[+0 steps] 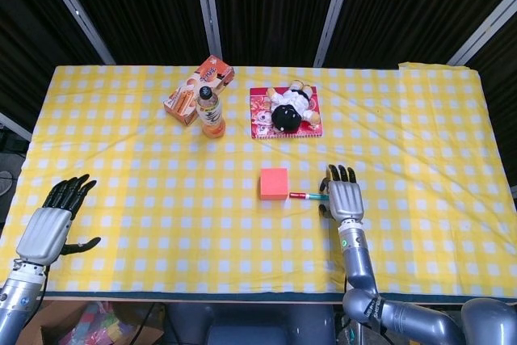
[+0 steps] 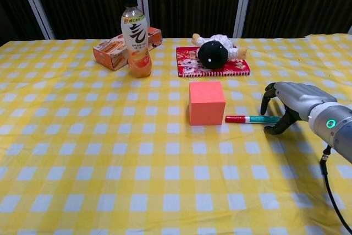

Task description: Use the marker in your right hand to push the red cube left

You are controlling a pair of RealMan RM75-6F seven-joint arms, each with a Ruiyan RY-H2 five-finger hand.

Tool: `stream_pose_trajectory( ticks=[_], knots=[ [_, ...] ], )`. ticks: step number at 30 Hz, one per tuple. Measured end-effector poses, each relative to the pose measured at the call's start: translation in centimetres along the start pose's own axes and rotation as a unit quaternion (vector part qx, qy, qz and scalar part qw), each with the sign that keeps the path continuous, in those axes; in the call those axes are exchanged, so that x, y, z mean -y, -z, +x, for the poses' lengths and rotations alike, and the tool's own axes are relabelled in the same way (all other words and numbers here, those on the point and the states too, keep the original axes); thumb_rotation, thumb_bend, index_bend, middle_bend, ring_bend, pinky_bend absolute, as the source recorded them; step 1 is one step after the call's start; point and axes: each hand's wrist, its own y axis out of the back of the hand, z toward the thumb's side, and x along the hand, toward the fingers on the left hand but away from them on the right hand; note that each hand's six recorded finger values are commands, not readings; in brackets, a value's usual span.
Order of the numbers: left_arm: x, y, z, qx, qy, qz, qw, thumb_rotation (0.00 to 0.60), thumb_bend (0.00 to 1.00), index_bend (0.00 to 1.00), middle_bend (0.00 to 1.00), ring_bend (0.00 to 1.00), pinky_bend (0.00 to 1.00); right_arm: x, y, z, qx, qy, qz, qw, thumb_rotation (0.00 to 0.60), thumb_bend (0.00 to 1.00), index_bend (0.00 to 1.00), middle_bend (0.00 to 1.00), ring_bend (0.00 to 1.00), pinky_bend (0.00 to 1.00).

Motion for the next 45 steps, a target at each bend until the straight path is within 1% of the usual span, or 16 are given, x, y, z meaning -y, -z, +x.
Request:
stream_pose_trajectory(
  ticks=[5, 9, 14, 19, 29, 35, 40, 45],
  knots=[
    [0.0, 0.0, 0.0, 0.000, 0.001, -0.002, 1.0000, 0.600, 0.00, 0.00, 0.00, 0.00, 0.00, 0.2, 0.1, -0.4, 0.003, -0.001, -0.003, 1.0000, 0.600, 0.50, 0.52, 0.13, 0.00, 0.00],
    [0.0, 0.0, 0.1, 0.000, 0.002, -0.002, 1.0000, 0.600, 0.00, 0.00, 0.00, 0.00, 0.00, 0.5, 0.2, -0.4, 0.004, -0.005, -0.001, 1.0000, 0.600, 0.56, 0.53, 0.13, 0.00, 0.00],
    [0.0, 0.0, 0.1, -0.001, 0.001, -0.003, 1.0000, 0.600, 0.00, 0.00, 0.00, 0.00, 0.00, 1.0, 0.2, -0.3, 0.004, -0.011, -0.001, 0.9999, 0.600, 0.56, 0.55, 0.14, 0.00, 0.00],
    [0.0, 0.1, 0.0, -0.001, 0.002, -0.004, 1.0000, 0.600, 0.00, 0.00, 0.00, 0.00, 0.00, 0.9, -0.1, -0.1, -0.001, -0.010, -0.005, 0.9999, 0.600, 0.56, 0.55, 0.14, 0.00, 0.00],
    [0.0, 0.0, 0.0, 0.000, 0.002, -0.003, 1.0000, 0.600, 0.00, 0.00, 0.00, 0.00, 0.00, -1.5, -1.3, 0.0, -0.014, 0.015, -0.017, 0.9996, 0.600, 0.56, 0.55, 0.14, 0.00, 0.00],
    [0.0, 0.0, 0.1, 0.001, 0.003, -0.005, 1.0000, 0.600, 0.00, 0.00, 0.00, 0.00, 0.00, -2.1, -1.3, -0.4, -0.008, 0.018, -0.016, 0.9997, 0.600, 0.56, 0.55, 0.14, 0.00, 0.00],
    [0.0, 0.0, 0.1, 0.004, 0.006, -0.007, 1.0000, 0.600, 0.00, 0.00, 0.00, 0.00, 0.00, -1.8, -1.9, -0.4, -0.010, 0.014, -0.015, 0.9997, 0.600, 0.56, 0.55, 0.14, 0.00, 0.00],
    [-0.1, 0.0, 0.2, 0.004, 0.007, -0.011, 0.9999, 0.600, 0.00, 0.00, 0.00, 0.00, 0.00, -1.0, -3.4, -0.5, -0.018, 0.004, -0.019, 0.9997, 0.600, 0.56, 0.55, 0.14, 0.00, 0.00]
  ],
)
